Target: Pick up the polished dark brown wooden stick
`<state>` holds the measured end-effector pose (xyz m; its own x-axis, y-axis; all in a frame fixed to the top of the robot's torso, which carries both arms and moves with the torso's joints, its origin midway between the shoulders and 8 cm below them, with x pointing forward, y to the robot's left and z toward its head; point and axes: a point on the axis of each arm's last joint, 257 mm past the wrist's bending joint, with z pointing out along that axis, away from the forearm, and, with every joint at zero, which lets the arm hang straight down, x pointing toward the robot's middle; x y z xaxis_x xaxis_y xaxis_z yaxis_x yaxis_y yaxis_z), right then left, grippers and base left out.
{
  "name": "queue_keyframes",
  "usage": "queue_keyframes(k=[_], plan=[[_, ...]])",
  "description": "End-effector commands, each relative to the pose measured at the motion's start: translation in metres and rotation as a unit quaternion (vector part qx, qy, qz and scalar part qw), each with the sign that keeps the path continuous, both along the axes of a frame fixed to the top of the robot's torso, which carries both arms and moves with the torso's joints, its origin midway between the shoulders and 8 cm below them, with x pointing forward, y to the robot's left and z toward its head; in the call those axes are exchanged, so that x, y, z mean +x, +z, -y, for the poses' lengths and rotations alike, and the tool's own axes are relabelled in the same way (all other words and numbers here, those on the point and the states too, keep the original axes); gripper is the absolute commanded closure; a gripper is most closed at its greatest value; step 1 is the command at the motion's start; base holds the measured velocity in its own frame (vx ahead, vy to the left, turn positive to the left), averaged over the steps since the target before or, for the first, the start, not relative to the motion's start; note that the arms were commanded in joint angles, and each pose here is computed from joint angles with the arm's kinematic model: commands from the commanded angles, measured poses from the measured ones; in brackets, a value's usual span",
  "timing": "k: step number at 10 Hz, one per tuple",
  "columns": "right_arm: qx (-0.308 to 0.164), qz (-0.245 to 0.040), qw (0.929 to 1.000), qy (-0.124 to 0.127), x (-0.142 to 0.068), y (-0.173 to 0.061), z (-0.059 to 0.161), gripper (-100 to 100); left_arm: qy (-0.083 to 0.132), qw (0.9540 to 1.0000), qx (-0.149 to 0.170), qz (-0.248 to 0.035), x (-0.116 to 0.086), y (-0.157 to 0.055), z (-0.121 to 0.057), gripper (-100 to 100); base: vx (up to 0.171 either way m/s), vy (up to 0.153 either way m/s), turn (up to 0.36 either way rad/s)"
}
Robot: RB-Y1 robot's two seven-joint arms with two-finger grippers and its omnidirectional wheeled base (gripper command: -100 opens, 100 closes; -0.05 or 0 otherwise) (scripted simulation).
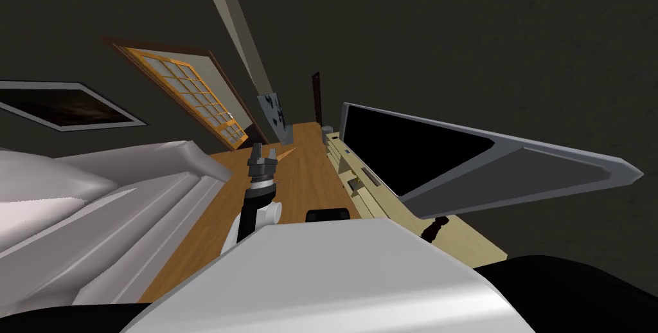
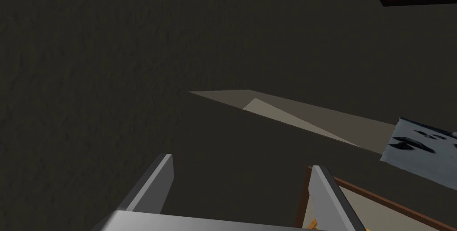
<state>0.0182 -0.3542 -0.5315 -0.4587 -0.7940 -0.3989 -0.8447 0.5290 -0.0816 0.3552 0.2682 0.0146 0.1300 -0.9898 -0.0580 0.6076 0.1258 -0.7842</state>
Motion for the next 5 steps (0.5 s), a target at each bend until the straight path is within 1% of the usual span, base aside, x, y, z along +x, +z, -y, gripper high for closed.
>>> queue_keyframes(k=[1, 2, 3, 4, 5], plan=[[-0.030, -0.010, 0.9982, 0.051, -0.015, 0.000, 0.026, -100, 0.000, 1.0000, 0.000, 0.000, 0.000, 0.000, 0.000, 0, -0.030, -0.124, 0.325], [-0.032, -0.008, 0.9978, 0.058, -0.015, 0.000, 0.026, -100, 0.000, 1.0000, 0.000, 0.000, 0.000, 0.000, 0.000, 0, -0.026, -0.104, 0.131], [-0.052, -0.014, 0.9943, 0.092, -0.025, 0.001, 0.044, -100, 0.000, 1.0000, 0.000, 0.000, 0.000, 0.000, 0.000, 0, -0.023, -0.089, 0.158], [-0.070, -0.021, 0.9900, 0.121, -0.032, 0.003, 0.061, -100, 0.000, 1.0000, 0.000, 0.000, 0.000, 0.000, 0.000, 0, -0.043, -0.136, 0.292], [-0.071, -0.020, 0.9895, 0.125, -0.032, 0.003, 0.061, -100, 0.000, 1.0000, 0.000, 0.000, 0.000, 0.000, 0.000, 0, -0.021, -0.112, 0.111]])
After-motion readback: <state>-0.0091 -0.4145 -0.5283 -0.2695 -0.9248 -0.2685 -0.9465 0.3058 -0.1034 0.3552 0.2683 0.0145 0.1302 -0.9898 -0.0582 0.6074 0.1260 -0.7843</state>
